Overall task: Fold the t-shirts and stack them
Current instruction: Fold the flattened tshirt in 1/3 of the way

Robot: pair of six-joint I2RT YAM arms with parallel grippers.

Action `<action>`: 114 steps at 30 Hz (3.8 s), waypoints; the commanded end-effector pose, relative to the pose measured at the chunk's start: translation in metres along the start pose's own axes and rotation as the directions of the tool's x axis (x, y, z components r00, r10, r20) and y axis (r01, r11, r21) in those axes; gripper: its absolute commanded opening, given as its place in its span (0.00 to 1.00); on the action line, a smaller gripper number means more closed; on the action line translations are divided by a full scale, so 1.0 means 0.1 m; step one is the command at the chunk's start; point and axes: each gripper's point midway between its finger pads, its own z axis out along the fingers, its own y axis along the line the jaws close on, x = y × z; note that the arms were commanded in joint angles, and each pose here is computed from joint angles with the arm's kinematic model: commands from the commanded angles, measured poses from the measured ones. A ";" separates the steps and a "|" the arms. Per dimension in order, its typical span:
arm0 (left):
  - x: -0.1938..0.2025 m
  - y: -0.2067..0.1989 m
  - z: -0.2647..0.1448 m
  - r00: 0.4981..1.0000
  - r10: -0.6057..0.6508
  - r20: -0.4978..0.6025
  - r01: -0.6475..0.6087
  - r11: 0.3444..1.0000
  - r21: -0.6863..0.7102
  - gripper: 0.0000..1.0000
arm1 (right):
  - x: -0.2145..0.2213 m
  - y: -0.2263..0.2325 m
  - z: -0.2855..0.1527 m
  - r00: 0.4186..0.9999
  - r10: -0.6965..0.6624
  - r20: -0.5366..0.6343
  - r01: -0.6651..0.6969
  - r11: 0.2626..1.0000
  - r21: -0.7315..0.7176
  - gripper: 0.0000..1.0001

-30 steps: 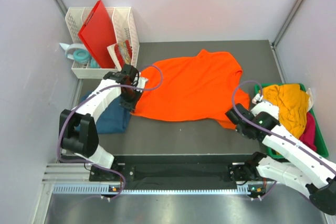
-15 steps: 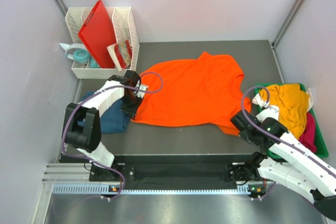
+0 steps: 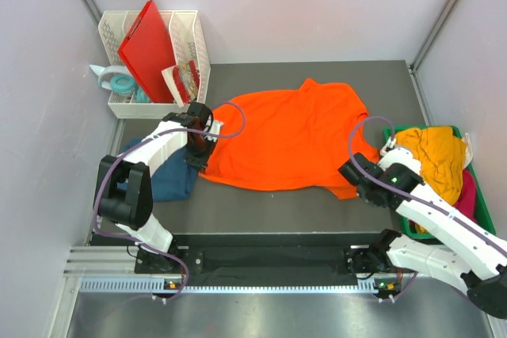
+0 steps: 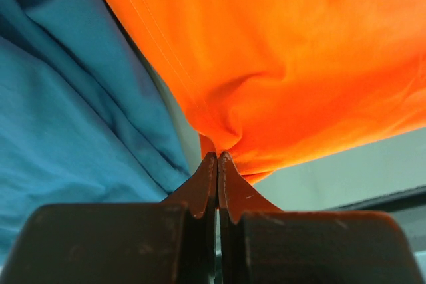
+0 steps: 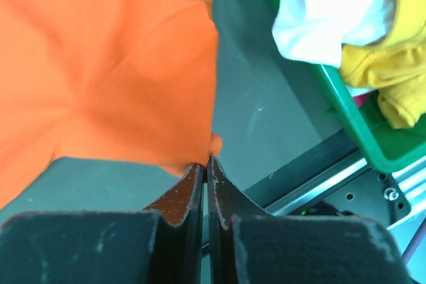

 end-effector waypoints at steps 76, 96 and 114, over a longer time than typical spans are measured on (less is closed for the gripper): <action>-1.54 0.75 0.63 0.946 -0.125 0.299 0.211 0.938 -0.276 0.00 | -1.42 1.03 2.08 0.984 -0.133 0.118 0.115 0.983 0.146 0.00; -1.90 0.65 0.01 0.885 -0.097 0.456 0.211 0.956 -0.206 0.98 | -1.84 1.19 1.68 0.970 -0.096 0.225 0.085 0.995 0.059 0.95; -1.38 -0.28 0.01 0.902 -0.066 0.428 0.047 0.997 0.056 0.97 | -0.44 1.51 1.02 0.987 -0.143 0.073 0.153 0.972 -0.175 0.48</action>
